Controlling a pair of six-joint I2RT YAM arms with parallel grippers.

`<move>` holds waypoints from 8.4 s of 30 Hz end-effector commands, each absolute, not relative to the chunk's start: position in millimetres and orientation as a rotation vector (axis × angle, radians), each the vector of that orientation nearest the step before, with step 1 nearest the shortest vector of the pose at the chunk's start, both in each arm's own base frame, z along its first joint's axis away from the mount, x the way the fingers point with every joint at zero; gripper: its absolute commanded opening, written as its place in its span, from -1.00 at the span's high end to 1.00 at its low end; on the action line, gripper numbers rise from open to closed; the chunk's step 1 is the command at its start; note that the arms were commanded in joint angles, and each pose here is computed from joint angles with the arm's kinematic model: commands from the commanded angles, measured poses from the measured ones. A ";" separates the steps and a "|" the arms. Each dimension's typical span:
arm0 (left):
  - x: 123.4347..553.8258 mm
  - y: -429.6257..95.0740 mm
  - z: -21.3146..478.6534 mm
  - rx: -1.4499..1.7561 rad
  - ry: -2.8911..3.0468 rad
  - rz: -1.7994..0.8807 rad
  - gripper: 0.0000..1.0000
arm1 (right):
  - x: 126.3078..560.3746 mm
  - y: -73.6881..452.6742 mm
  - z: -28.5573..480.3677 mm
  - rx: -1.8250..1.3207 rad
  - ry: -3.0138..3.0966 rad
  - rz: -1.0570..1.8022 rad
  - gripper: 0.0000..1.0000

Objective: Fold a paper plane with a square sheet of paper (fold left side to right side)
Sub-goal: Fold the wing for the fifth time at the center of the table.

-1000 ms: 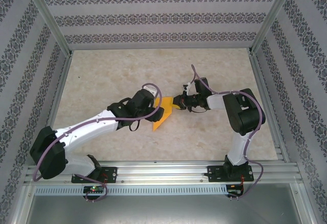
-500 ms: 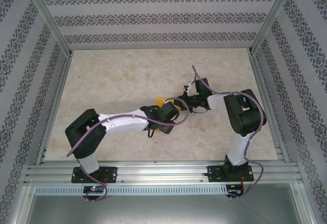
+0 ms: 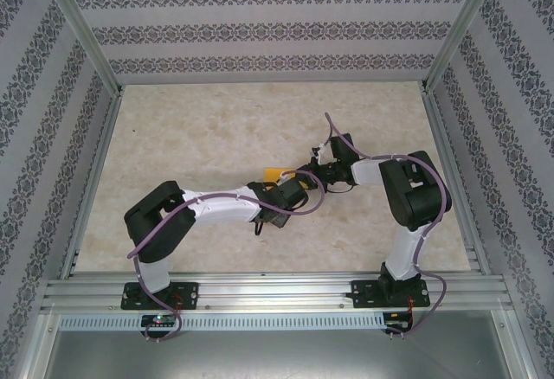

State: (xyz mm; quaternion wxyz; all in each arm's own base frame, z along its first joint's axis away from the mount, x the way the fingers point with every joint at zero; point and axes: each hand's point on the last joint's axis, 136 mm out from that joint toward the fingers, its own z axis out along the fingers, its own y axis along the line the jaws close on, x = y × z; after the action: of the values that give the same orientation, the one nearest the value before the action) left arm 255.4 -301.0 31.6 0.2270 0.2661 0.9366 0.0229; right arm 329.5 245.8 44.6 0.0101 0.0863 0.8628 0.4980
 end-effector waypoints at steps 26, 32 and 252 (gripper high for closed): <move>254.6 -305.9 23.8 0.660 2.587 0.042 0.36 | 337.6 243.6 62.0 0.145 2.685 1.451 0.86; 259.1 -305.7 30.1 0.594 2.594 -0.033 0.51 | 344.3 225.1 74.0 0.163 2.640 1.368 0.59; 364.0 -292.4 43.3 -0.036 2.599 -1.024 1.00 | 318.6 270.9 17.4 0.022 2.733 1.175 0.06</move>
State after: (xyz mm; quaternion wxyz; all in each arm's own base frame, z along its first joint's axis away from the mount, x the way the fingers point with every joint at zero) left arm 355.0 -297.3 32.7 0.1545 -0.0177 0.9175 -0.3660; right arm 320.6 273.2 31.4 0.0875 0.0107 0.9050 0.4162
